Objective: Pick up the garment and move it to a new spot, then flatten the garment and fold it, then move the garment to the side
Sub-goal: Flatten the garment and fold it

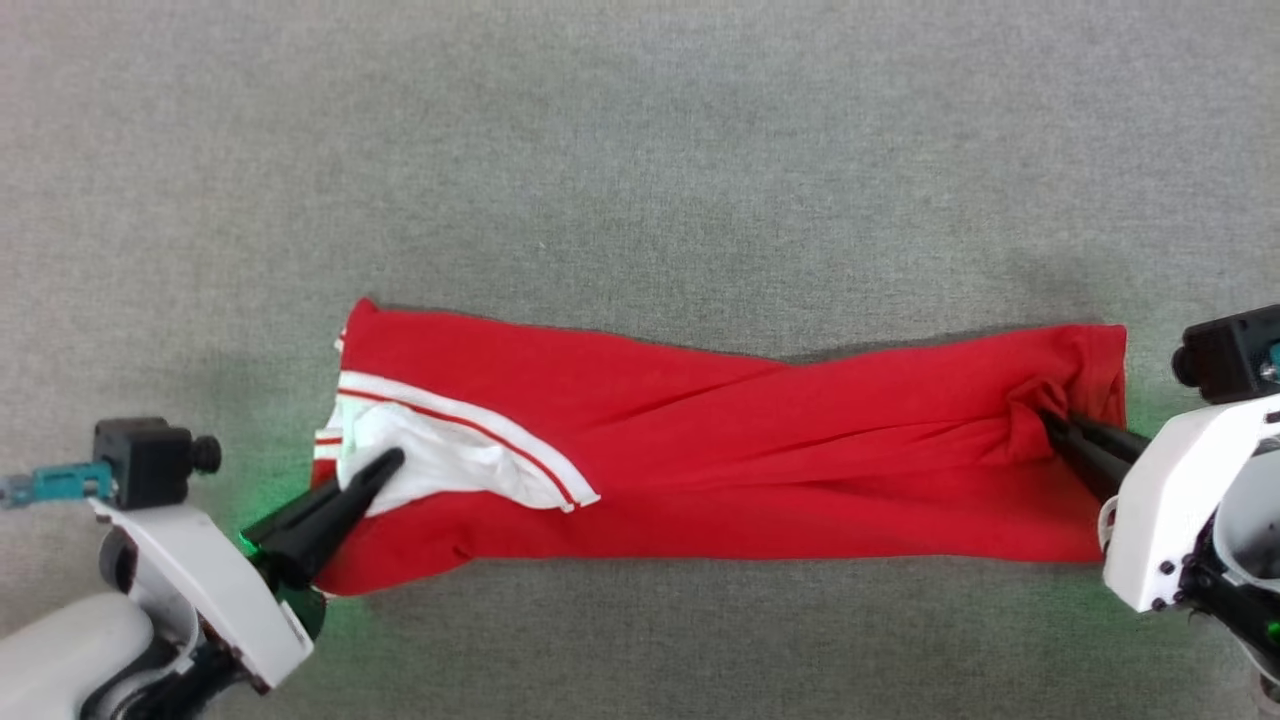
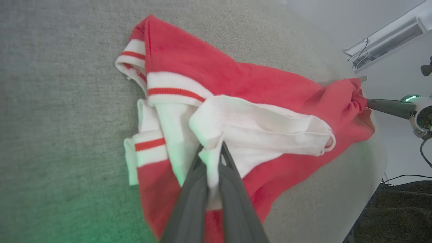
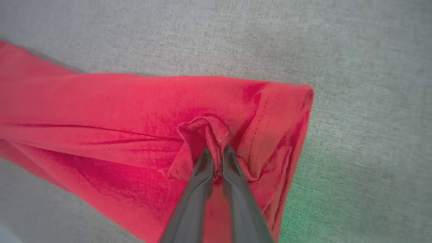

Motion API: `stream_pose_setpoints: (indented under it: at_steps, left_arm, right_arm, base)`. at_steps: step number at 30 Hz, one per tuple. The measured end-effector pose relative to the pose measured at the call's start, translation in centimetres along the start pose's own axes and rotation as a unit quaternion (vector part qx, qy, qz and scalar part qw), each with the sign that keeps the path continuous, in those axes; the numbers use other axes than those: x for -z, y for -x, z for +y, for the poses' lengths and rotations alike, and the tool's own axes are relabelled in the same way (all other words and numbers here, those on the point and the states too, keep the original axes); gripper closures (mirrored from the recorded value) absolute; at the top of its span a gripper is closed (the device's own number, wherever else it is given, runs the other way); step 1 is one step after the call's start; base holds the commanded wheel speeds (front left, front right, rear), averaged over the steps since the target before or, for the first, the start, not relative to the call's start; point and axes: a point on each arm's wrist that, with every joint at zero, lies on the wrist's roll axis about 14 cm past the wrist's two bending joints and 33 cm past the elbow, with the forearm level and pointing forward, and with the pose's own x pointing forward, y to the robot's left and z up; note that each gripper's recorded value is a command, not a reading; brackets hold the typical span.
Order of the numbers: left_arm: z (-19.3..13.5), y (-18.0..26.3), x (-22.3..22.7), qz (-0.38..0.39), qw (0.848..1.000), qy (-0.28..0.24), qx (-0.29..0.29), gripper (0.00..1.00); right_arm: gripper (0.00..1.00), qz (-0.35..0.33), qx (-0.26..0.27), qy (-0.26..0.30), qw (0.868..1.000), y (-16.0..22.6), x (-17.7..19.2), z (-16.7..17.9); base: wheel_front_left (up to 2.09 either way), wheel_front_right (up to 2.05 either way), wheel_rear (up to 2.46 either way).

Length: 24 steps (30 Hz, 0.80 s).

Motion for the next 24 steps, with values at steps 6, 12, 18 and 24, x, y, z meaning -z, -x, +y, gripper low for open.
stream_pose_setpoints:
  at_steps: [6,12,18,24]
  left_arm:
    - [-0.3,0.8,-3.2,-0.054,0.999,-0.003,-0.003,0.0]
    - [0.7,2.7,-5.9,-0.123,0.992,-0.004,-0.033,0.0]
    - [2.1,5.1,-4.8,-0.171,0.982,0.024,-0.076,0.0]
    - [3.6,7.8,-4.5,-0.223,0.966,0.024,-0.128,0.0]
  right_arm:
    - [0.0,-0.044,0.001,-0.008,0.999,1.6,-2.0,0.0]
    - [0.0,-0.066,0.014,-0.013,0.998,3.5,-3.4,-0.7]
    - [0.0,-0.047,0.03,-0.034,0.998,3.8,-2.9,-1.9]
    - [0.0,0.011,0.049,-0.075,0.996,3.3,-0.5,-3.2]
  base:
    - [0.0,0.0,0.0]
    - [0.0,0.0,0.0]
    - [0.0,0.0,0.0]
    - [0.0,0.0,0.0]
